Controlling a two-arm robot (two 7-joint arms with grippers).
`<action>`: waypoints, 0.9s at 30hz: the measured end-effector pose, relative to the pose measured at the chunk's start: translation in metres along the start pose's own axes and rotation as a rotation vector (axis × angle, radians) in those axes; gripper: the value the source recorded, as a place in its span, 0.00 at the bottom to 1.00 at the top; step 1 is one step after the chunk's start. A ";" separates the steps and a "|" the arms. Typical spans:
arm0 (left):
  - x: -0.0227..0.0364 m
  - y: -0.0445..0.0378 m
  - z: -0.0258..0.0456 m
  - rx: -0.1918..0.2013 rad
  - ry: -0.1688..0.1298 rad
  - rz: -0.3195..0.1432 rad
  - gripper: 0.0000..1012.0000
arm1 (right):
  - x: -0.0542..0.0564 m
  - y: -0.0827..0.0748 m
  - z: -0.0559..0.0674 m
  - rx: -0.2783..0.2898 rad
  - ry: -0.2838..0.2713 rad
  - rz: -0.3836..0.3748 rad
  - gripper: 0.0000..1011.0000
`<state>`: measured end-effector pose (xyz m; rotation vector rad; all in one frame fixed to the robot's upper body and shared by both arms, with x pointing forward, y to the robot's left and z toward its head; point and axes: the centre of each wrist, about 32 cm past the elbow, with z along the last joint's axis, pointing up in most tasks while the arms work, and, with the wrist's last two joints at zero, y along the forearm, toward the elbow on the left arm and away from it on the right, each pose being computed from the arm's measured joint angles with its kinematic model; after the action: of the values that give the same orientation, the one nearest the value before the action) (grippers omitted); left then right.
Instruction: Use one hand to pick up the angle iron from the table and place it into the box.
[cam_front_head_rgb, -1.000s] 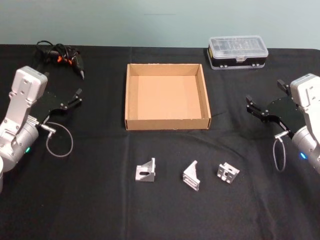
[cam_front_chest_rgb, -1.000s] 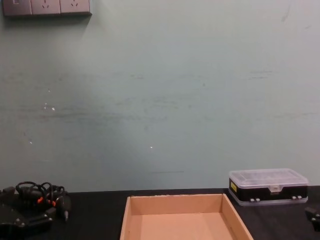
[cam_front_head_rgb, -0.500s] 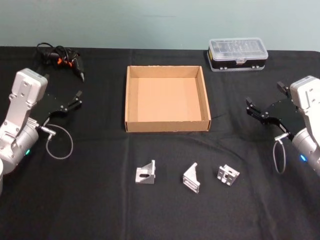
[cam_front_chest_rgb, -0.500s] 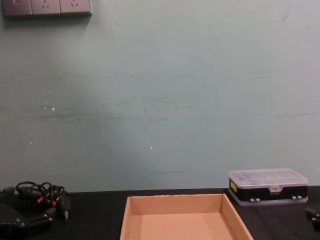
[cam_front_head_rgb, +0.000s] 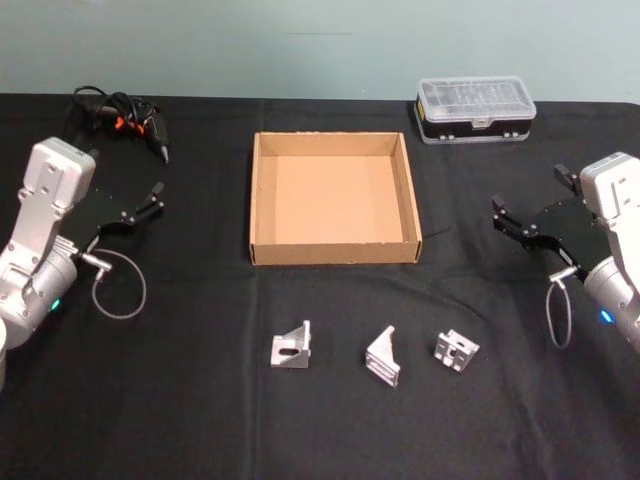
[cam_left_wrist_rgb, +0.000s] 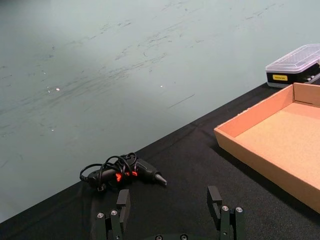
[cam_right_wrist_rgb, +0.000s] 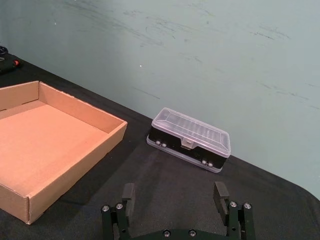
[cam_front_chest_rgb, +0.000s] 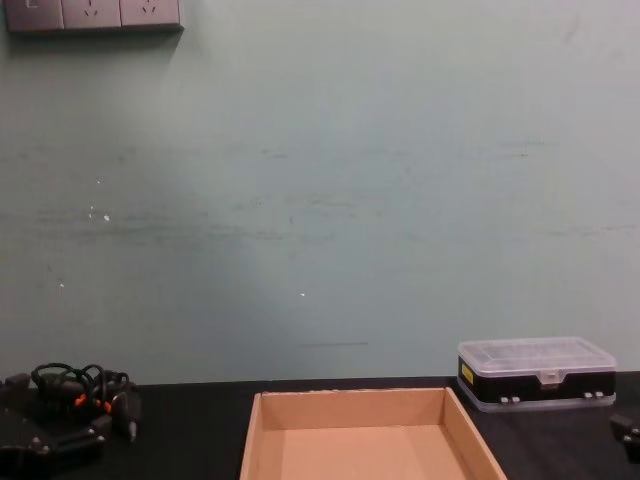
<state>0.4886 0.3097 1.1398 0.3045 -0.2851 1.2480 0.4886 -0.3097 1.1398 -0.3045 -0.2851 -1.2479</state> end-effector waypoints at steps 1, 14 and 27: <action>0.0000 0.0000 0.0000 0.000 0.000 0.000 1.00 | 0.000 0.000 0.000 0.000 0.000 0.000 0.99; 0.0000 0.0000 0.0000 0.000 0.000 0.000 1.00 | 0.000 0.000 0.000 0.000 0.000 0.000 0.99; 0.0000 0.0000 0.0000 0.000 0.000 0.000 1.00 | 0.000 0.000 0.000 0.000 0.000 0.000 0.99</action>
<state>0.4886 0.3097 1.1398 0.3045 -0.2850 1.2479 0.4886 -0.3096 1.1398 -0.3045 -0.2851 -1.2479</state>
